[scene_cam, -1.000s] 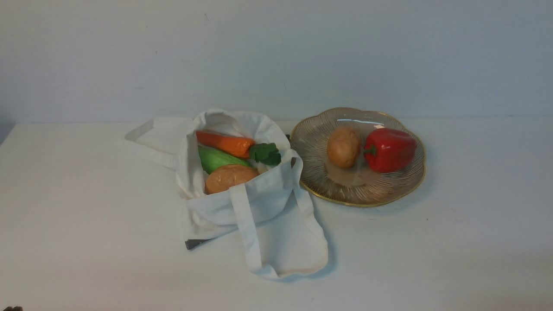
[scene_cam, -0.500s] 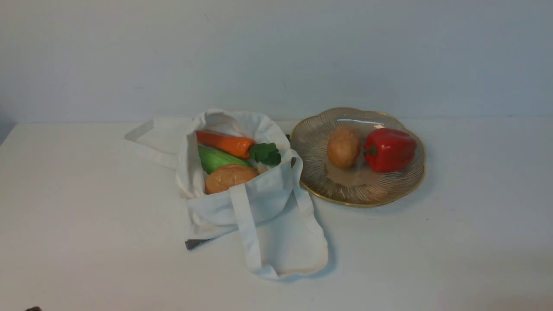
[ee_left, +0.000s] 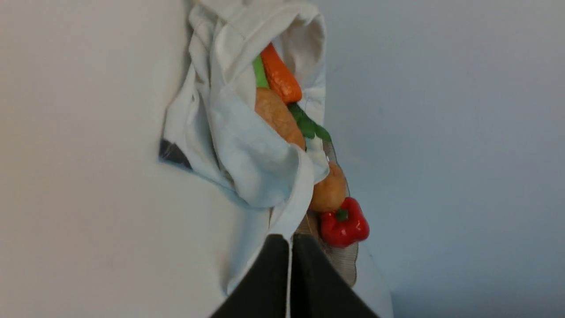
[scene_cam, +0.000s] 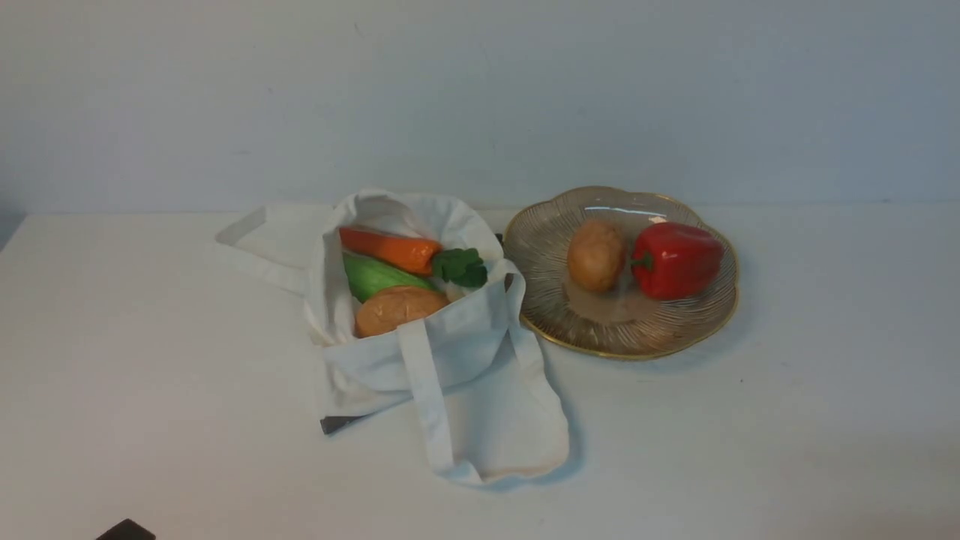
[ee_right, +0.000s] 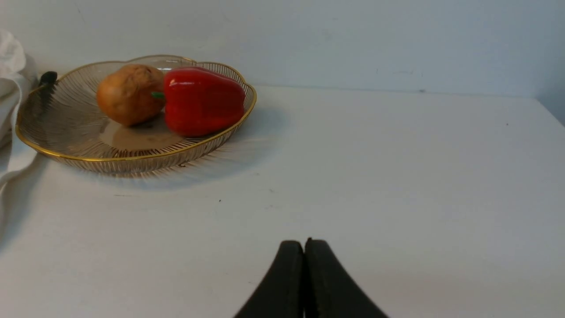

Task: Take vegetables from cloth bag on white table place on plate.
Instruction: 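Reach into the cloth bag and grasp the potato inside with the left gripper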

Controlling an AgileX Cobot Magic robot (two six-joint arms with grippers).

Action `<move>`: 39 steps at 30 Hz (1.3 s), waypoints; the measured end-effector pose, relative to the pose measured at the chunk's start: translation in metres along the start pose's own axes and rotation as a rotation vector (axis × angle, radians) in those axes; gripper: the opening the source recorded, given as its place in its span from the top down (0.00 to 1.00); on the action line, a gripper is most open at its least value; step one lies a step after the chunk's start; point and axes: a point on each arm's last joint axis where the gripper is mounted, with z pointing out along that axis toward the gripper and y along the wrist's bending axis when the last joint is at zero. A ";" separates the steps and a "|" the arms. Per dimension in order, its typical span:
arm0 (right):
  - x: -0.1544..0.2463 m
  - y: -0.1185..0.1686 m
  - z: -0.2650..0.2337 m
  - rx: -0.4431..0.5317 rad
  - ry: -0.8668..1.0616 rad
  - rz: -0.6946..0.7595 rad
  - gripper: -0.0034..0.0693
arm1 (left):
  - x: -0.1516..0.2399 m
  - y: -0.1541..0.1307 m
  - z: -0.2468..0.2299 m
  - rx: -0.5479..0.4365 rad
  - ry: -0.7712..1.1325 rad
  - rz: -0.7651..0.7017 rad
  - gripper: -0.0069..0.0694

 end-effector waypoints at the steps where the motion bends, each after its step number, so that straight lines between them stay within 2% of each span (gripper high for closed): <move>1: 0.000 0.000 0.000 0.000 0.000 0.000 0.97 | -0.001 -0.004 -0.001 0.012 -0.005 0.061 0.92; 2: 0.000 0.000 0.000 0.000 0.000 0.000 0.97 | -0.002 -0.005 -0.001 0.015 -0.005 0.071 0.92; 3: 0.000 0.000 0.000 0.000 0.000 0.000 0.97 | -0.004 -0.020 -0.006 0.049 0.004 0.166 0.92; 5: 0.000 0.000 0.000 0.000 0.000 0.000 0.97 | -0.008 -0.035 -0.010 0.079 0.005 0.227 0.92; 7: 0.000 0.000 0.000 0.000 0.000 0.000 0.97 | -0.016 -0.070 -0.015 0.092 0.060 0.377 0.92; 10: 0.000 0.000 0.000 0.000 0.000 0.000 0.97 | -0.025 -0.095 -0.003 -0.003 0.226 0.523 0.92; 11: 0.000 0.000 0.000 0.000 0.000 0.000 0.97 | -0.027 -0.097 -0.001 -0.016 0.222 0.525 0.92; 12: 0.000 0.000 0.000 0.000 0.000 0.000 0.97 | -0.033 -0.105 0.014 -0.094 0.347 0.586 0.92; 14: 0.000 0.000 0.000 0.000 0.000 0.000 0.97 | -0.045 -0.109 0.043 -0.234 0.516 0.672 0.92; 15: 0.000 0.000 0.000 0.000 0.000 0.000 0.97 | -0.046 -0.111 0.042 -0.228 0.516 0.679 0.92; 16: 0.000 0.000 0.000 0.000 0.000 0.000 0.97 | -0.056 -0.110 0.067 -0.309 0.618 0.727 0.92; 19: 0.000 0.000 0.000 0.000 0.000 0.000 0.97 | -0.071 -0.113 0.107 -0.372 0.734 0.778 0.92; 26: 0.000 0.000 0.000 0.000 0.000 0.000 0.97 | -0.100 -0.133 0.194 -0.379 0.842 0.839 0.92; 32: 0.000 0.000 0.000 0.000 0.000 0.000 0.97 | -0.079 -0.147 0.237 -0.352 0.956 0.978 0.91; 35: 0.000 0.000 0.000 0.000 0.000 0.000 0.97 | -0.068 -0.150 0.253 -0.350 0.988 1.046 0.88; 38: 0.000 0.000 0.000 0.000 0.000 0.000 0.97 | -0.053 -0.153 0.273 -0.355 1.005 1.113 0.79; 39: 0.000 0.000 0.000 0.000 0.000 0.000 0.97 | -0.045 -0.153 0.285 -0.352 1.001 1.144 0.73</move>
